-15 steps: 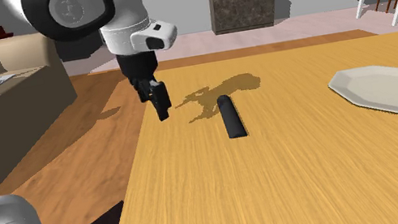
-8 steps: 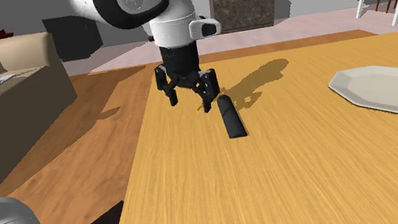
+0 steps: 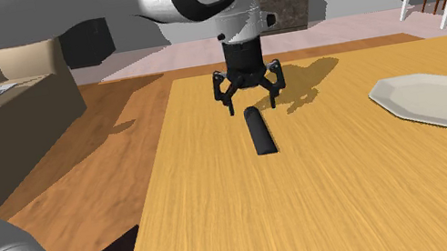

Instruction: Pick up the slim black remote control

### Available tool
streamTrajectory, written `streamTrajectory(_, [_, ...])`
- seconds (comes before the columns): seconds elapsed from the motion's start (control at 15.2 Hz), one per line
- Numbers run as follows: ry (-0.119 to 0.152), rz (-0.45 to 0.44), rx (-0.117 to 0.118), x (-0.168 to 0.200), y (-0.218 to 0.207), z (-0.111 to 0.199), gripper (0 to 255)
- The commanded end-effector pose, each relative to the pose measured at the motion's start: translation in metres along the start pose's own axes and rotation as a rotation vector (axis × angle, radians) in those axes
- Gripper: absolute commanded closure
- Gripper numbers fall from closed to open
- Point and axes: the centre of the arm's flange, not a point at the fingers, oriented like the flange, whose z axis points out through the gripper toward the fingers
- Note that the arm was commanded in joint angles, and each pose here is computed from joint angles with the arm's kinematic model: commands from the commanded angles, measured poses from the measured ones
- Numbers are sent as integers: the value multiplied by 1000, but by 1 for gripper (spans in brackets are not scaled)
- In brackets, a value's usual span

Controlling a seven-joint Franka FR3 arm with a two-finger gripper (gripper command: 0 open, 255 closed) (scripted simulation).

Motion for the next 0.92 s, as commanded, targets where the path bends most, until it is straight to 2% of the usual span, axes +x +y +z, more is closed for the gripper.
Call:
streamTrajectory(0.0, [-5,-35,-6,6,5,8,0])
streamTrajectory(0.46, [-5,-35,-6,5,2,38,0])
streamTrajectory(0.53, [-5,-35,-6,5,2,38,255])
streamTrajectory(0.86, [-5,-35,-6,5,2,37,255])
